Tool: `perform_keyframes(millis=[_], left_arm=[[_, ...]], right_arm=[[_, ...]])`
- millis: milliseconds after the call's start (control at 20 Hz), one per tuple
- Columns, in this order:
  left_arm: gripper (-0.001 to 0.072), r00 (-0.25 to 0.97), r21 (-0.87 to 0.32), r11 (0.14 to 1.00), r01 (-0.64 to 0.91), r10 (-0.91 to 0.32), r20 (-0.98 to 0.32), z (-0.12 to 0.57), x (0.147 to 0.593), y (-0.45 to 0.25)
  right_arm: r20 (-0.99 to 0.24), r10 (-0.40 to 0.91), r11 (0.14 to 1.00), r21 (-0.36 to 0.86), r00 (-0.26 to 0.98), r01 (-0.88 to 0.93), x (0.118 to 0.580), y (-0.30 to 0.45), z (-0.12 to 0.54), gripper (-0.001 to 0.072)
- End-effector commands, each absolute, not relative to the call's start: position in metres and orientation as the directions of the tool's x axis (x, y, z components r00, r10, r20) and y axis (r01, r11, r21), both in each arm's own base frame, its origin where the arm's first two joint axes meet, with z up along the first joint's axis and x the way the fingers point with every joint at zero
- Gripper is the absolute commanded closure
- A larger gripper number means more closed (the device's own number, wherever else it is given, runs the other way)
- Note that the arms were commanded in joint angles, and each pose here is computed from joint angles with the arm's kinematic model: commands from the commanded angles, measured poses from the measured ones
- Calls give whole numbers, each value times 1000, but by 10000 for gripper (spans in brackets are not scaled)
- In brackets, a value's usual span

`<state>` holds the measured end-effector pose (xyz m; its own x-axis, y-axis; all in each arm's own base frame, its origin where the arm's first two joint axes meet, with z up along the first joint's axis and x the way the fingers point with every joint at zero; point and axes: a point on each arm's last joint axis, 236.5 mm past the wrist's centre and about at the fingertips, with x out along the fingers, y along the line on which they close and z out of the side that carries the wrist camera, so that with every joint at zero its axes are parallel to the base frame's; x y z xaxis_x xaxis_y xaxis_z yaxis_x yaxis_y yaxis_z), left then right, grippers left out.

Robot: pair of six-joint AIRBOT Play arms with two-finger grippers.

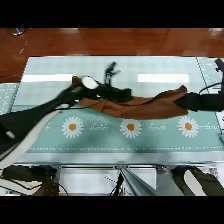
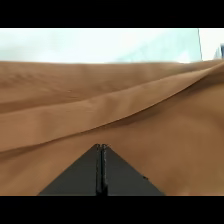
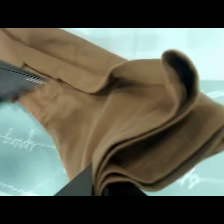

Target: Fold the shirts.

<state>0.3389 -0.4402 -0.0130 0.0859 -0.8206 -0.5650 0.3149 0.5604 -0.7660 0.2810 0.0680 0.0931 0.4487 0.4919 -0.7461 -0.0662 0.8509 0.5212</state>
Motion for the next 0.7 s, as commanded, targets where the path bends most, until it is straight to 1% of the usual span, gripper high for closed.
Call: perform_keyframes(millis=[0,100,200,250,350,450,500,600,650], left_arm=[[679,-62,-790,538,294,-814,-578,-40,285,-497],[679,-156,-796,519,311,-798,-582,-48,248,-514],[677,-223,-807,492,325,-790,-572,-46,218,-524],[677,-248,-819,453,353,-798,-548,-40,211,-528],[677,-257,-843,406,352,-824,-505,-28,217,-527],[678,-232,-859,404,315,-845,-482,-14,252,-509],[678,-189,-865,409,292,-861,-471,-3,281,-490],[679,-59,-871,422,253,-892,-449,23,345,-443],[679,31,-873,430,229,-900,-435,42,380,-411]], right_arm=[[-696,504,836,542,511,-87,258,81,116,681],[-667,530,817,568,523,-103,257,89,124,680],[-642,546,801,588,539,-111,261,92,130,681],[-632,545,798,592,552,-110,264,92,133,681],[-611,554,787,606,565,-116,267,94,138,681],[-589,579,767,627,564,-132,267,101,144,680],[-585,588,766,625,558,-151,267,106,148,681],[-562,621,751,626,547,-209,269,125,163,680],[-546,638,740,629,543,-237,273,136,172,680]])
